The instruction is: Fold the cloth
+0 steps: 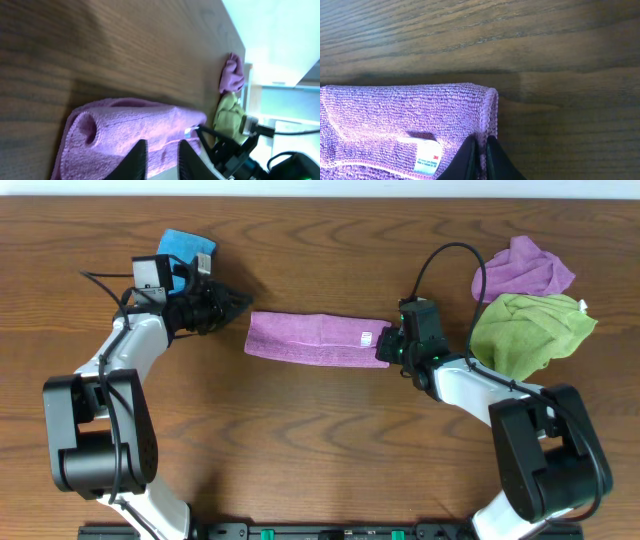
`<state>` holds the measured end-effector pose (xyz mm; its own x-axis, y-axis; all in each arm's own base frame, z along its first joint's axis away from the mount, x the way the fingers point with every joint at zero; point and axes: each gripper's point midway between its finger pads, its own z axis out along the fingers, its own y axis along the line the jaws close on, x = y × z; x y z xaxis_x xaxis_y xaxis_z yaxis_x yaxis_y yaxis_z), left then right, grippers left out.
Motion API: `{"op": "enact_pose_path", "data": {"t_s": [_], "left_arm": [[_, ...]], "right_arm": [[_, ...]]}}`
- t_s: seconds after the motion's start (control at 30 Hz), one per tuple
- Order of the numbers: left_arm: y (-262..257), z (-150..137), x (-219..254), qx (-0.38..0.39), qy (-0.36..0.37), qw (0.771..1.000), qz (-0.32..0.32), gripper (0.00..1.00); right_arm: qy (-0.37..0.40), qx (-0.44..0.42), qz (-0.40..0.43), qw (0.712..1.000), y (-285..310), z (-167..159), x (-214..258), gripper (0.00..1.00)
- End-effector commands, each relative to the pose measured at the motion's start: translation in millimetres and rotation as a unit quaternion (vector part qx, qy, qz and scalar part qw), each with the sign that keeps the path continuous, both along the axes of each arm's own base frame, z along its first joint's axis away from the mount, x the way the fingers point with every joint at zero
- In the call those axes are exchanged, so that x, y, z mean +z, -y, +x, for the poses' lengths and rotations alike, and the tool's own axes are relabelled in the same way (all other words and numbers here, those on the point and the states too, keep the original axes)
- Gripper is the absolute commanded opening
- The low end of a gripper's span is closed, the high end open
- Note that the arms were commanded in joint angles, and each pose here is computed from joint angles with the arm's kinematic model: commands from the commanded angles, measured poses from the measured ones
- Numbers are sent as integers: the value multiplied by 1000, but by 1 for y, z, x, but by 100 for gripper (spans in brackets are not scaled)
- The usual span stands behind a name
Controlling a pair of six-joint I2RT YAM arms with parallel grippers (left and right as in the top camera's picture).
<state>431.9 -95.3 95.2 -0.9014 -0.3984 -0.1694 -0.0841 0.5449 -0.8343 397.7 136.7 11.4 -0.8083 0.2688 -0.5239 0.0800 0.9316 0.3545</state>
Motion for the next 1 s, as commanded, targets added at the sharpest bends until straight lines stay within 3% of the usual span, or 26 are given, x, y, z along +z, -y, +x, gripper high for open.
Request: {"op": "enact_pose_path", "data": {"t_s": [0.0,0.13,0.47,0.7,0.97], "left_arm": [[1,-1,0,-11,1,1000,13,32],[-7,-10,-18,-11,-18,998,65,35],[-6,-5,-32,-35,19,990,134,54],[-3,3,-38,-36,35,988,143,88],[11,2,-51,-57,25,994,94,89]], "right_arm": [[5,2,3,1000,-3,5,4,9],[5,2,3,1000,-3,5,4,9],[5,2,4,1000,-3,5,4,9],[5,8,4,1000,-8,3,4,8],[5,11,3,1000,-11,2,4,8]]}}
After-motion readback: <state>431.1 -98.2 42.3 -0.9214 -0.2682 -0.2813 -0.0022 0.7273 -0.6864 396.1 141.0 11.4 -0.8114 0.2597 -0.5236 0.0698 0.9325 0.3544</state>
